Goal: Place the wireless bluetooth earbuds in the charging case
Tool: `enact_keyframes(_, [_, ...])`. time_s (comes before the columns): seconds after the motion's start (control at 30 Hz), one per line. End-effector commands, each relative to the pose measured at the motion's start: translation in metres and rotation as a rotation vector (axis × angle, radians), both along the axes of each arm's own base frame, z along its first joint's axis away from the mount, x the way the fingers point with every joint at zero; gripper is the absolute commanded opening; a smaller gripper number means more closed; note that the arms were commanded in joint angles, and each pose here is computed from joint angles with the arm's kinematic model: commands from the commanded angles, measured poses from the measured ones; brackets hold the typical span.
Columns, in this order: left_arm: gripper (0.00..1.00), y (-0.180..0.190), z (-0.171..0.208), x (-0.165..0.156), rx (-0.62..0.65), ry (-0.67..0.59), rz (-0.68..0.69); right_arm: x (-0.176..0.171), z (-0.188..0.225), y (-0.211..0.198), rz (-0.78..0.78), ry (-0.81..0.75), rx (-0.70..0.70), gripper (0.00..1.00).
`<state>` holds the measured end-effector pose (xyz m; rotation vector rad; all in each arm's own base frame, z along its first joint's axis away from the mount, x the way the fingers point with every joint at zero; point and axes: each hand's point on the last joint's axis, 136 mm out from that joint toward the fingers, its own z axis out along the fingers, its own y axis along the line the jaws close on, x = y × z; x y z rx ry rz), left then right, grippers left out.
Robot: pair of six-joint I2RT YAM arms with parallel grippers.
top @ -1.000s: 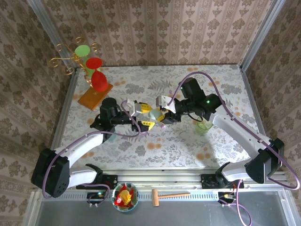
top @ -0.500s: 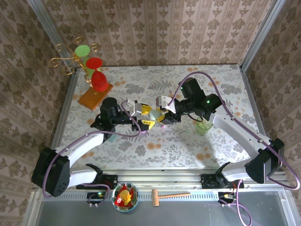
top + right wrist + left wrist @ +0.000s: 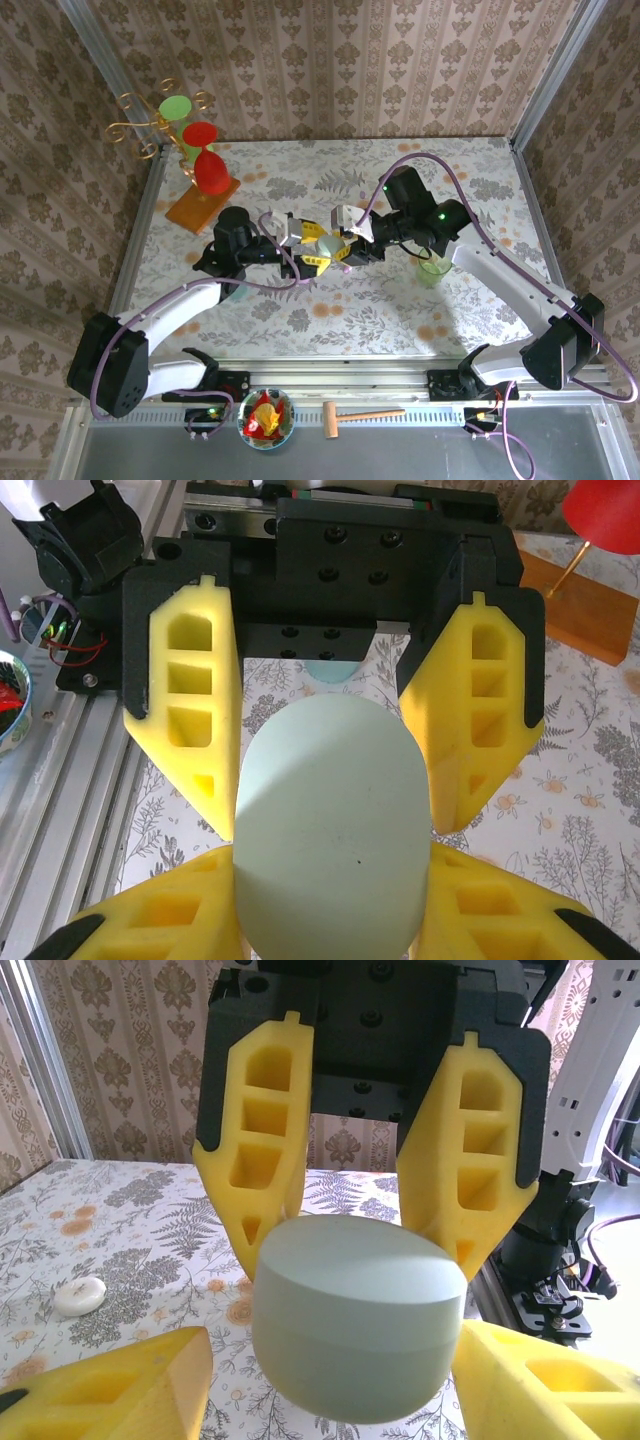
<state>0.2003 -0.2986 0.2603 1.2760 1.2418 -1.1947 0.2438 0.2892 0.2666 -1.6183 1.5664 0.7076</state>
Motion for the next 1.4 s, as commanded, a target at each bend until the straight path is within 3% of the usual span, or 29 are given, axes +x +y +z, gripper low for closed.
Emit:
enact_keyframes(0.0, [0.64, -0.004, 0.015, -0.002, -0.029, -0.027, -0.03, -0.001, 0.008, 0.0, 0.012, -0.027, -0.014, 0.34])
enact_keyframes(0.23, [0.58, -0.005, 0.013, -0.001, -0.023, -0.013, -0.029, -0.003, 0.007, 0.0, 0.017, -0.025, -0.02, 0.33])
enact_keyframes(0.6, [0.64, -0.005, 0.012, -0.001, -0.021, -0.01, -0.032, -0.002, 0.006, 0.001, 0.014, -0.02, -0.029, 0.33])
enact_keyframes(1.2, [0.61, -0.006, 0.011, -0.002, -0.015, -0.002, -0.043, 0.002, 0.0, 0.004, 0.014, -0.009, -0.048, 0.32])
enact_keyframes(1.37, [0.69, -0.006, 0.009, -0.002, -0.012, -0.004, -0.04, 0.001, 0.001, 0.005, 0.017, -0.015, -0.024, 0.32])
